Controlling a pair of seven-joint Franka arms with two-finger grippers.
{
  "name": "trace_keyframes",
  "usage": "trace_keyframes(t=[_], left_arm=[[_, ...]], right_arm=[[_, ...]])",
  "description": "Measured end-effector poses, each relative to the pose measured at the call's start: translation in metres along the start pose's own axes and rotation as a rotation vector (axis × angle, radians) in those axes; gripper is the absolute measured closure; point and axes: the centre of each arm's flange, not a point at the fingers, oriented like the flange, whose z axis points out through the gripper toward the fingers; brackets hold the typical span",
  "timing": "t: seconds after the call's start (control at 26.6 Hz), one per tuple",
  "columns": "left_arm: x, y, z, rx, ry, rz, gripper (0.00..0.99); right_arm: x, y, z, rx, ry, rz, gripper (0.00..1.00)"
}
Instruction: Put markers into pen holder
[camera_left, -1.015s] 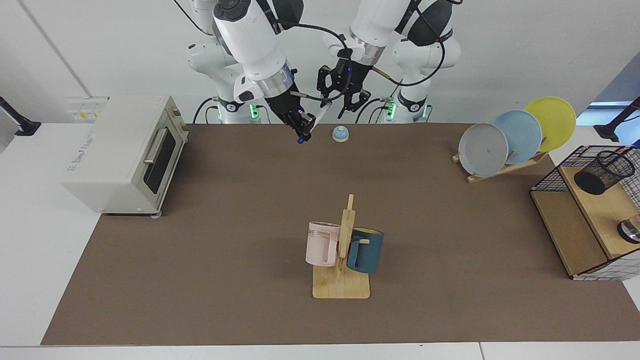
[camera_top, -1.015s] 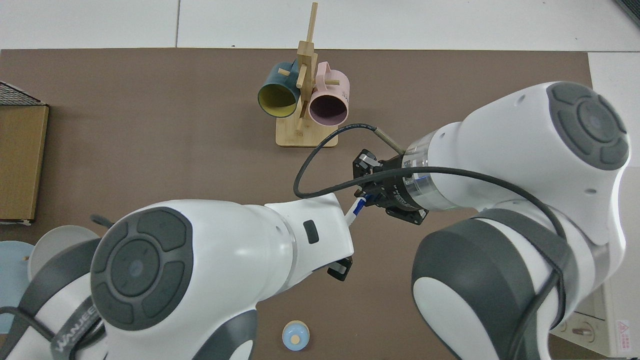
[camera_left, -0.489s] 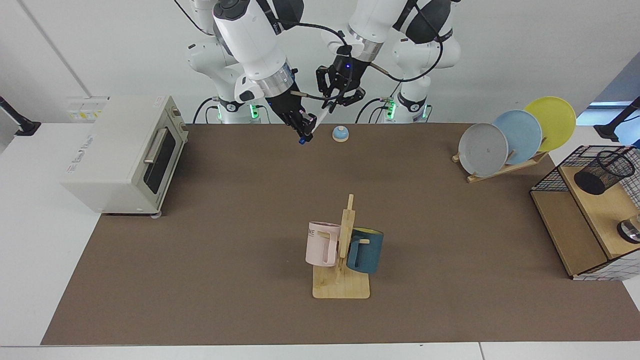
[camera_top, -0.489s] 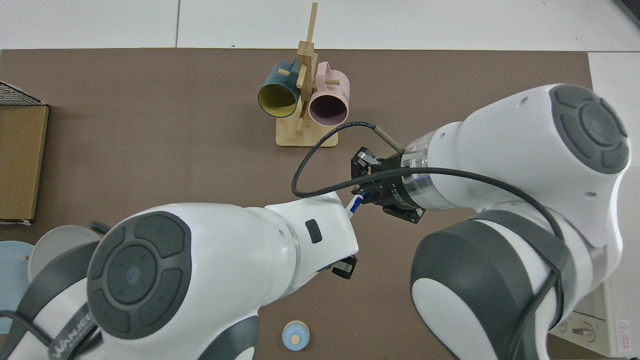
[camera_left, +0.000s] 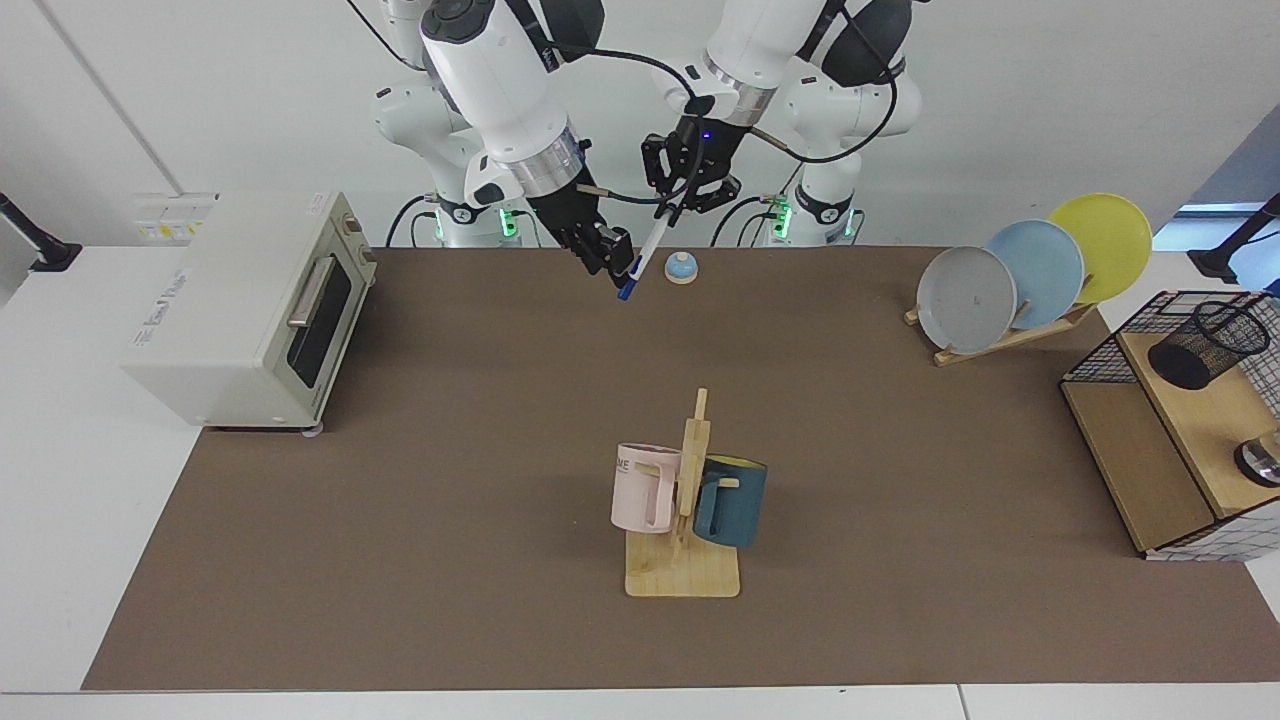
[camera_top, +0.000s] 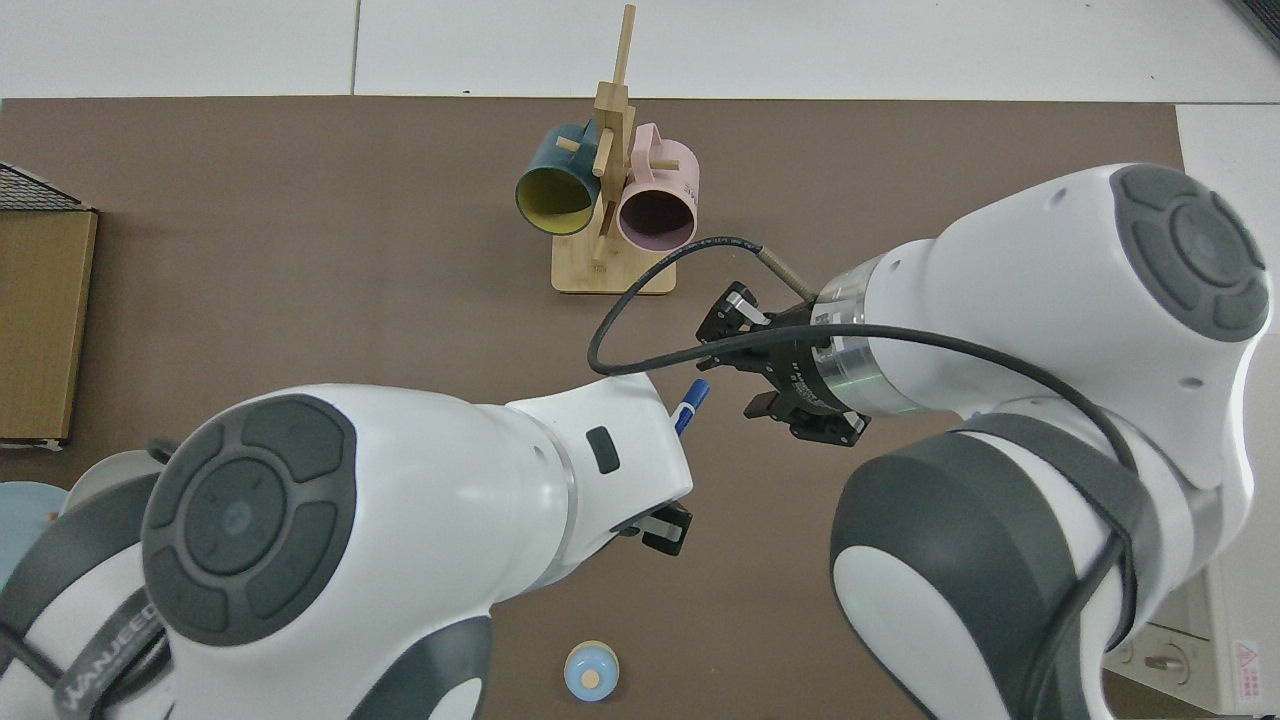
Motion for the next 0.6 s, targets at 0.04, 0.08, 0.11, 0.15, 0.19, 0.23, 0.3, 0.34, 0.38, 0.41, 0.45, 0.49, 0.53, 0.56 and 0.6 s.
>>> trace_keyframes(t=[0.04,0.08,0.11,0.15,0.19,0.23,0.3,0.34,0.38,0.41,0.45,0.49,0.53,0.56,0.6], left_arm=[[-0.001,-0.003,-0.003,0.012,-0.009,-0.001,0.811],[-0.001,-0.007,-0.007,0.027,-0.016,-0.003,0.811],[-0.001,-0.011,-0.012,0.044,-0.024,-0.005,0.811],[-0.002,-0.015,-0.016,0.061,-0.034,-0.007,0.811],[-0.004,-0.019,-0.020,0.080,-0.047,-0.008,0.811],[-0.006,-0.022,-0.025,0.104,-0.064,-0.008,0.811],[-0.011,-0.028,-0.034,0.170,-0.100,-0.006,0.811],[-0.014,-0.031,-0.039,0.208,-0.120,-0.005,0.811],[-0.018,-0.034,-0.043,0.242,-0.141,-0.005,0.811],[-0.021,-0.037,-0.046,0.277,-0.165,-0.005,0.811],[-0.024,-0.040,-0.049,0.308,-0.187,-0.002,0.811],[-0.027,-0.044,-0.051,0.339,-0.209,0.004,0.811],[-0.029,-0.048,-0.055,0.371,-0.231,0.012,0.811],[-0.031,-0.052,-0.058,0.403,-0.256,0.023,0.811],[-0.032,-0.057,-0.062,0.430,-0.278,0.034,0.811]], right_arm=[[0.001,0.000,0.000,0.001,0.001,0.002,0.34],[0.003,0.001,-0.001,0.001,0.001,0.005,0.31],[0.006,0.002,-0.002,0.003,0.003,0.009,0.22],[0.009,0.003,-0.003,0.004,0.005,0.013,0.19],[0.014,0.005,-0.005,0.005,0.008,0.012,0.14],[0.022,0.008,-0.007,0.008,0.013,0.006,0.04],[0.042,0.018,-0.013,0.011,0.022,-0.029,0.00],[0.053,0.023,-0.017,0.012,0.027,-0.051,0.00],[0.066,0.030,-0.020,0.012,0.033,-0.073,0.00],[0.078,0.038,-0.024,0.008,0.041,-0.099,0.00],[0.090,0.045,-0.027,0.001,0.050,-0.125,0.00],[0.101,0.053,-0.030,-0.011,0.060,-0.156,0.00],[0.113,0.062,-0.033,-0.027,0.073,-0.195,0.00],[0.123,0.070,-0.036,-0.046,0.085,-0.237,0.00],[0.131,0.077,-0.038,-0.066,0.096,-0.279,0.00]])
